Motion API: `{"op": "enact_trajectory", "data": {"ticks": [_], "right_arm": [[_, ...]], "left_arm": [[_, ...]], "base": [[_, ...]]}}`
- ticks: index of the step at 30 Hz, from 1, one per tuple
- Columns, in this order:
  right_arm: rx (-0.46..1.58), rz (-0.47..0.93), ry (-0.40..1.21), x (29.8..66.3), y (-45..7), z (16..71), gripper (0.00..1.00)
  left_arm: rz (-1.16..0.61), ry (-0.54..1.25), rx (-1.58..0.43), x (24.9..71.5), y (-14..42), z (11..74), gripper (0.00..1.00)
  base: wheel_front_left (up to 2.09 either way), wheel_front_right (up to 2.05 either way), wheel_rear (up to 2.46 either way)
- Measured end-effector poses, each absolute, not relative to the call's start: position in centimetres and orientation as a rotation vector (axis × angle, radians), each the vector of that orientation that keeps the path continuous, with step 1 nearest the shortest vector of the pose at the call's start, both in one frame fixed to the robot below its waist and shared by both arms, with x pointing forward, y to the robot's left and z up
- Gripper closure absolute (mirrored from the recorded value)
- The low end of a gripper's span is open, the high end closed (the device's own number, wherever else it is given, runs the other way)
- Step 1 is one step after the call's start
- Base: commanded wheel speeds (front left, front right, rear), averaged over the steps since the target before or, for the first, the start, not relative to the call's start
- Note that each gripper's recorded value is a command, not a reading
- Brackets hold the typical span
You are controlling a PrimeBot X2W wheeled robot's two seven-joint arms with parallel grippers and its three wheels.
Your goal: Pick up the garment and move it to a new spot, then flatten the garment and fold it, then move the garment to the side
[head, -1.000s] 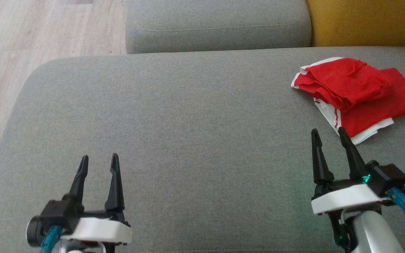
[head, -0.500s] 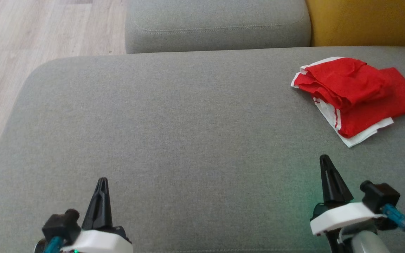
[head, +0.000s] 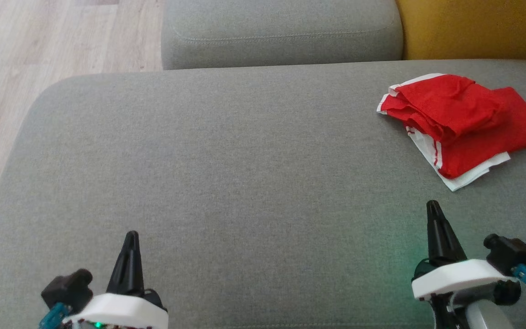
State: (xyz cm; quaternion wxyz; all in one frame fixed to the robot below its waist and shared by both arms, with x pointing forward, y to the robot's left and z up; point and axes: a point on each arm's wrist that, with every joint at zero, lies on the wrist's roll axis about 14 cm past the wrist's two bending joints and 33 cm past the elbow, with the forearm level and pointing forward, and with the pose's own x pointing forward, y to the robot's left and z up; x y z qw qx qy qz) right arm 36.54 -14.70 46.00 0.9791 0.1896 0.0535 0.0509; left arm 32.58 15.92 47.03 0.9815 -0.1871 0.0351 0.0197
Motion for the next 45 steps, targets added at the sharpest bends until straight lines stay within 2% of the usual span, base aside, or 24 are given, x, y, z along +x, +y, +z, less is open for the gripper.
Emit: {"op": "enact_trajectory", "data": {"ticks": [45], "right_arm": [[0.882,-0.044,0.137,36.7,-17.6,45.8,1.0]], "left_arm": [[0.084,0.148,-0.882,34.3,17.1,45.9,1.0]], "base": [[0.0,0.0,0.0]]}}
